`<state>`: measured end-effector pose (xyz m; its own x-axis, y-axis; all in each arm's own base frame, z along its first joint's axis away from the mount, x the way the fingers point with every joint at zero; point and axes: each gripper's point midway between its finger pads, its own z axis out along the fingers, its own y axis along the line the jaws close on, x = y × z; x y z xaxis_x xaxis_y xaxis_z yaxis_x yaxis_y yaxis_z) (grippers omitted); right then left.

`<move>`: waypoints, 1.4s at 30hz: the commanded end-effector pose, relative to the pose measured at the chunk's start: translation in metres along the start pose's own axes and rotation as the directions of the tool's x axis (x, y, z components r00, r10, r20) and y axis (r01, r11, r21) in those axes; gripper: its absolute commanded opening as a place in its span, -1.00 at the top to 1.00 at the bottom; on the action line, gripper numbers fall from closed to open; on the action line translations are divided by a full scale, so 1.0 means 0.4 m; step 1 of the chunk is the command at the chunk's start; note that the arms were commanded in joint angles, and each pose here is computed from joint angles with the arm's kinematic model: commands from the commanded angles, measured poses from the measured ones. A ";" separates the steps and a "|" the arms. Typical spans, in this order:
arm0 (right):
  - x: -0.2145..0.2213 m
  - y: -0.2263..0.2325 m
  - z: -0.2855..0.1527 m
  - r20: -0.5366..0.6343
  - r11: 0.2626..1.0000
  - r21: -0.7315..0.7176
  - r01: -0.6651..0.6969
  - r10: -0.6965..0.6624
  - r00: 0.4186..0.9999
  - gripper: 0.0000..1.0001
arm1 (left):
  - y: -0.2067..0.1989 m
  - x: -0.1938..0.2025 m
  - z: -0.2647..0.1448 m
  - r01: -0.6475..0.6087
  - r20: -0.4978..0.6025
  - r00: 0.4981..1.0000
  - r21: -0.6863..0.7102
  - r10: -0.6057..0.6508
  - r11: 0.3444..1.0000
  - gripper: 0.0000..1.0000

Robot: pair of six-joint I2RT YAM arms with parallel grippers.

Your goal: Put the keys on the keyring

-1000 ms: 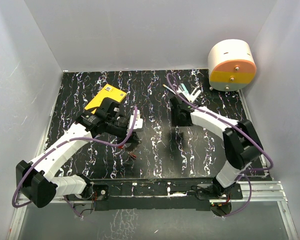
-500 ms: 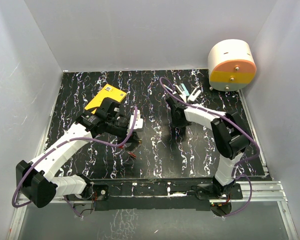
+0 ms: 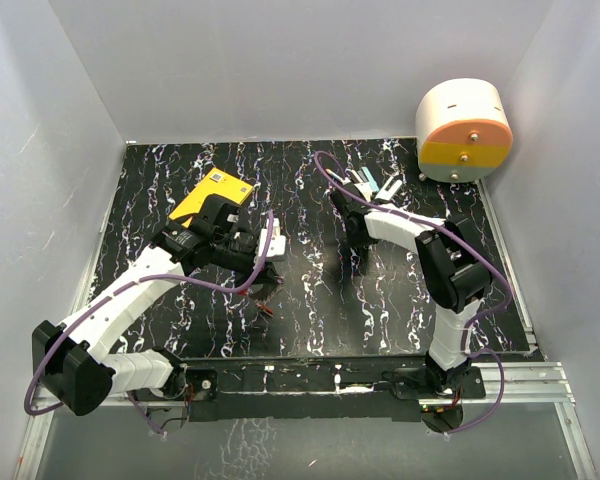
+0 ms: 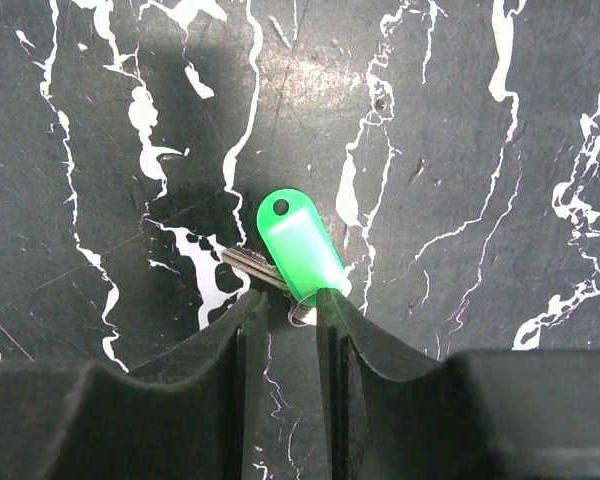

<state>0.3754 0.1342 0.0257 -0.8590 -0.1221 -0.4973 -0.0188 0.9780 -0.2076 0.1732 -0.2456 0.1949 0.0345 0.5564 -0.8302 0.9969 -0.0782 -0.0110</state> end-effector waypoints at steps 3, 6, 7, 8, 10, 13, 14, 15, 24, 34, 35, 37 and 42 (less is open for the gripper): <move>-0.034 -0.013 0.004 0.048 1.000 0.028 -0.010 0.009 0.999 0.41 | -0.012 -0.023 -0.018 -0.020 0.037 0.999 -0.002 0.021 1.000 1.00; -0.018 -0.022 0.010 0.035 0.999 0.037 -0.008 0.007 0.999 0.42 | -0.010 -0.021 -0.016 -0.019 0.039 0.999 -0.003 0.019 1.000 1.00; -0.013 -0.025 0.014 0.029 0.999 0.041 -0.010 0.009 1.000 0.43 | -0.010 -0.022 -0.016 -0.017 0.040 0.999 -0.003 0.017 1.000 1.00; -0.006 -0.029 0.017 0.023 0.999 0.047 -0.012 0.011 1.000 0.44 | -0.010 -0.023 -0.016 -0.016 0.041 0.999 -0.003 0.016 1.000 1.00; 0.006 -0.033 0.022 0.012 0.999 0.049 -0.018 0.018 1.000 0.47 | -0.011 -0.025 -0.017 -0.017 0.043 0.999 -0.003 0.017 1.000 1.00; 0.019 -0.037 0.026 0.000 0.998 0.052 -0.024 0.024 1.000 0.56 | -0.010 -0.025 -0.017 -0.015 0.043 0.999 -0.002 0.015 1.000 1.00; 0.022 -0.038 0.027 -0.002 0.998 0.051 -0.025 0.025 1.000 0.60 | -0.009 -0.025 -0.017 -0.012 0.043 0.999 -0.002 0.012 1.000 1.00; 0.024 -0.038 0.026 -0.004 0.998 0.049 -0.027 0.027 1.000 0.62 | -0.010 -0.027 -0.018 -0.012 0.045 0.999 -0.001 0.012 1.000 1.00; 0.008 -0.056 -0.042 0.037 0.998 0.020 -0.051 0.050 0.998 0.84 | -0.007 -0.029 -0.019 -0.014 0.043 0.999 -0.003 0.014 1.000 1.00; -0.044 -0.012 -0.291 0.197 0.943 -0.330 -0.049 0.120 0.973 0.84 | 0.011 -0.037 -0.026 -0.060 0.023 0.998 -0.013 0.060 0.998 1.00; -0.044 -0.002 -0.323 0.210 0.923 -0.383 -0.038 0.127 0.969 0.84 | 0.015 -0.034 -0.027 -0.074 0.012 0.997 -0.020 0.074 0.997 1.00; -0.036 0.024 -0.383 0.229 0.873 -0.488 -0.010 0.139 0.964 0.84 | 0.024 -0.022 -0.029 -0.103 -0.012 0.995 -0.027 0.102 0.994 1.00; 0.009 0.080 -0.516 0.252 0.711 -0.700 0.067 0.159 0.954 0.84 | 0.047 -0.020 -0.028 -0.134 -0.045 0.990 -0.028 0.132 0.991 1.00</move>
<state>0.2967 0.1663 0.1686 -0.7021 -0.0040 -0.7121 -0.2550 0.9351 0.2461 0.1834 -0.2409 0.1952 0.1021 0.5834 -0.8057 0.9937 -0.0979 0.0551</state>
